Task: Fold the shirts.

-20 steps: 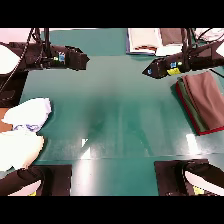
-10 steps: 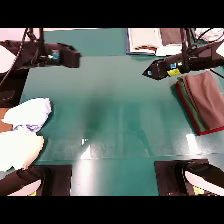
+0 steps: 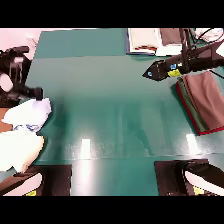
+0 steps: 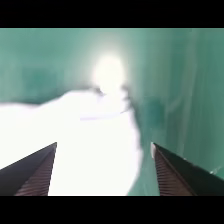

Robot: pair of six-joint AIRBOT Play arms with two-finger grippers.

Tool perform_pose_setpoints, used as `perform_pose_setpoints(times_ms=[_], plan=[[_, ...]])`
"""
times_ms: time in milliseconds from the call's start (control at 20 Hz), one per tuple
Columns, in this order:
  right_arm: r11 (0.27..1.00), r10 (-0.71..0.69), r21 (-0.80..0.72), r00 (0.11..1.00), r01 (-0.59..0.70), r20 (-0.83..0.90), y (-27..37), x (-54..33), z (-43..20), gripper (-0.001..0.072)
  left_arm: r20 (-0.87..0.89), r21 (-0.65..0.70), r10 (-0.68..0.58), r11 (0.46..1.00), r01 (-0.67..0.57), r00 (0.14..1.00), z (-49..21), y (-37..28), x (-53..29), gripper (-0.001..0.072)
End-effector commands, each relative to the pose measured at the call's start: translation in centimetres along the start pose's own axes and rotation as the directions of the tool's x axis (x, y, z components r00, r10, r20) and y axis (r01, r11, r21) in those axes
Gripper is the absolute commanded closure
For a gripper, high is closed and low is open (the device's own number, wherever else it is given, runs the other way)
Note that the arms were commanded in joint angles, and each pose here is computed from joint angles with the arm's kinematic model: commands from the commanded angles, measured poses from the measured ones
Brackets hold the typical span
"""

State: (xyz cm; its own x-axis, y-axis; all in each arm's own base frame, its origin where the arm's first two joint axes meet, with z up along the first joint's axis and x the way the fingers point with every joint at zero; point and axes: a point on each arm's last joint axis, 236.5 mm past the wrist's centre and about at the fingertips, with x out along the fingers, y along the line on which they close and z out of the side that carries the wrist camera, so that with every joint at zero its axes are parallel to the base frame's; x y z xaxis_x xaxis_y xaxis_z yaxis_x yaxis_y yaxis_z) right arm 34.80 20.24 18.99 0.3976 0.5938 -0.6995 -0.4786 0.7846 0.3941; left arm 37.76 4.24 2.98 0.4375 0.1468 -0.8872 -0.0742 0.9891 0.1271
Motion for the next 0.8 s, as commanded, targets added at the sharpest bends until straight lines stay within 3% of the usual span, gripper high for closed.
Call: perform_pose_setpoints(times_ms=[0,100,150,250,300,400,550,750], plan=[[1.000,0.000,0.000,1.000,0.000,0.005,0.0,0.0,0.1,0.0693,-0.070,-0.053,0.030,0.998,-0.034,0.997,-4.6,2.0,4.6,-0.0010],[1.000,-0.002,0.000,1.000,0.002,0.016,0.0,0.0,0.4,0.0692,-0.094,-0.058,0.026,0.998,-0.031,0.995,-5.3,1.9,5.4,-0.0009],[1.000,-0.003,0.000,1.000,0.003,0.021,-0.1,0.0,0.5,0.0693,-0.089,-0.063,0.026,0.997,-0.032,0.996,-5.1,1.9,5.3,0.0033],[1.000,-0.004,0.000,0.999,0.004,0.032,-0.1,0.0,0.8,0.0692,-0.082,-0.066,0.031,0.997,-0.036,0.996,-4.3,2.1,4.6,0.0602],[1.000,-0.006,-0.002,0.999,0.006,0.045,-0.1,-0.2,1.0,0.0692,-0.075,-0.069,0.034,0.997,-0.039,0.997,-3.4,2.3,3.8,0.0671],[1.000,-0.009,-0.014,0.996,0.010,0.088,0.3,-1.1,1.9,0.0693,-0.036,-0.074,0.043,0.996,-0.045,0.998,-0.6,2.9,1.2,0.0678],[0.998,-0.012,-0.064,0.982,0.025,0.188,1.8,-4.2,4.4,0.0692,0.245,0.022,0.020,0.999,-0.026,0.969,7.6,1.3,-8.8,0.0680],[0.979,-0.082,-0.150,0.934,0.142,0.346,2.8,-10.1,8.7,0.0693,0.595,0.138,-0.133,0.988,0.061,0.793,13.8,-4.3,-25.4,0.0680]])
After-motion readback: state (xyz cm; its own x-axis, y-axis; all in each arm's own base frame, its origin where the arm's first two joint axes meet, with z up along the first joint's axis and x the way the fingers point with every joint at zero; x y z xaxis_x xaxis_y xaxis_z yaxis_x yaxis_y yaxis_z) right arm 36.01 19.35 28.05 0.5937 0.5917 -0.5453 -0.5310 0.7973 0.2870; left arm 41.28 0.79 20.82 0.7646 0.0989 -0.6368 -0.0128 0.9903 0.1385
